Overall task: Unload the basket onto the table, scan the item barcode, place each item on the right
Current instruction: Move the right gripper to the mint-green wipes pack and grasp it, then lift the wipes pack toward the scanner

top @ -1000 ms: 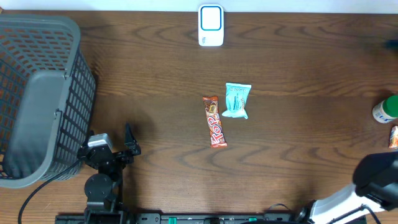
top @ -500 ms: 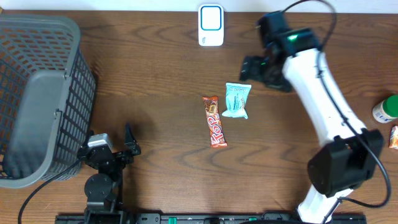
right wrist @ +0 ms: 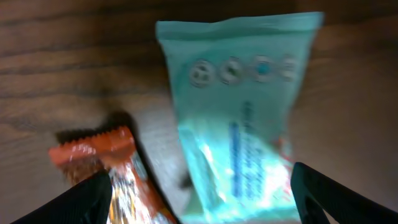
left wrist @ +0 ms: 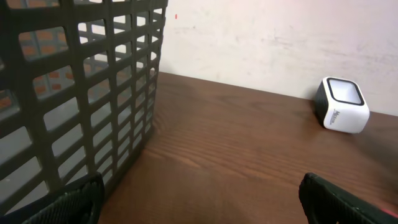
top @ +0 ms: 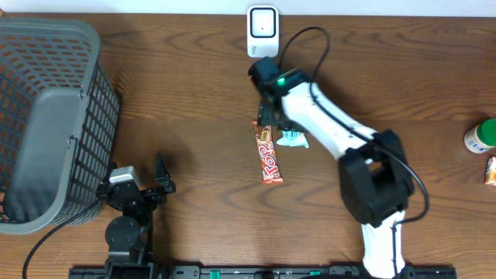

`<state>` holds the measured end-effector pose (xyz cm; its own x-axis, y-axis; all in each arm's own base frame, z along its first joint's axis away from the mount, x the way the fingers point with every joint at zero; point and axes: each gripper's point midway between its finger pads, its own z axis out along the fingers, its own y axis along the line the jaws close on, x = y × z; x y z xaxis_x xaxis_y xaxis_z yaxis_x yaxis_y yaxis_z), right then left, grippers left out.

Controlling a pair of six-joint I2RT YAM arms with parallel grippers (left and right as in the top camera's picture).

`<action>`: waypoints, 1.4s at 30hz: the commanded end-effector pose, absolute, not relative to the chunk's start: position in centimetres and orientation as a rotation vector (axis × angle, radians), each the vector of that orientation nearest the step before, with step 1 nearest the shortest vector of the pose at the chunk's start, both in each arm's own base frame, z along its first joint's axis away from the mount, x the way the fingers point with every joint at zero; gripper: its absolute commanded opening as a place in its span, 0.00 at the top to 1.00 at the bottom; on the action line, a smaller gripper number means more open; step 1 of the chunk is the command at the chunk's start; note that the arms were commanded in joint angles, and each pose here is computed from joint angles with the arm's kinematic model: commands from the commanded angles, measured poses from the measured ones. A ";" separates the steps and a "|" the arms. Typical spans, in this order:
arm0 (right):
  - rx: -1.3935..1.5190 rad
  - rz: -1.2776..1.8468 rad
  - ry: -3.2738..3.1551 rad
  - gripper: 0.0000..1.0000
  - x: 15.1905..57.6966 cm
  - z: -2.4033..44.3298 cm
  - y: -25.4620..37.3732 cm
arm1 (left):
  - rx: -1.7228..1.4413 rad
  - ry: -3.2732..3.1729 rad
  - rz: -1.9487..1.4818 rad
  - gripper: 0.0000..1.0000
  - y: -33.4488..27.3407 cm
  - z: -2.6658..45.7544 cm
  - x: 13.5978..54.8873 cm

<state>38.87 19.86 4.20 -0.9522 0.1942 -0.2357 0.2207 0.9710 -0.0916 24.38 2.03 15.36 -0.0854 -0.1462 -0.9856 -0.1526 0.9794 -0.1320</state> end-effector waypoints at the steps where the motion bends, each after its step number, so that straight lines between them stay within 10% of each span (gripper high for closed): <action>1: 0.376 -0.278 2.838 0.16 39.9 2.2 18.6 | -0.246 1.711 0.011 0.00 2.2 13.6 24.3; 18: 0.410 -0.377 2.862 0.29 40.0 -0.6 16.9 | -0.246 1.712 0.011 0.00 2.2 13.6 24.3; 29: 0.350 -0.329 3.008 0.99 38.5 -1.0 17.4 | -0.246 1.712 0.011 0.00 2.2 13.6 24.3; 42: -0.594 0.808 3.023 0.99 36.1 12.3 23.6 | -0.246 1.712 0.011 0.00 2.2 13.6 24.3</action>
<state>37.06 20.91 7.86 -0.9915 -0.1257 0.0331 -0.1196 0.9819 0.1471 24.38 2.03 15.36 -0.0854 -0.1462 -0.9856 -0.1526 0.9794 -0.1320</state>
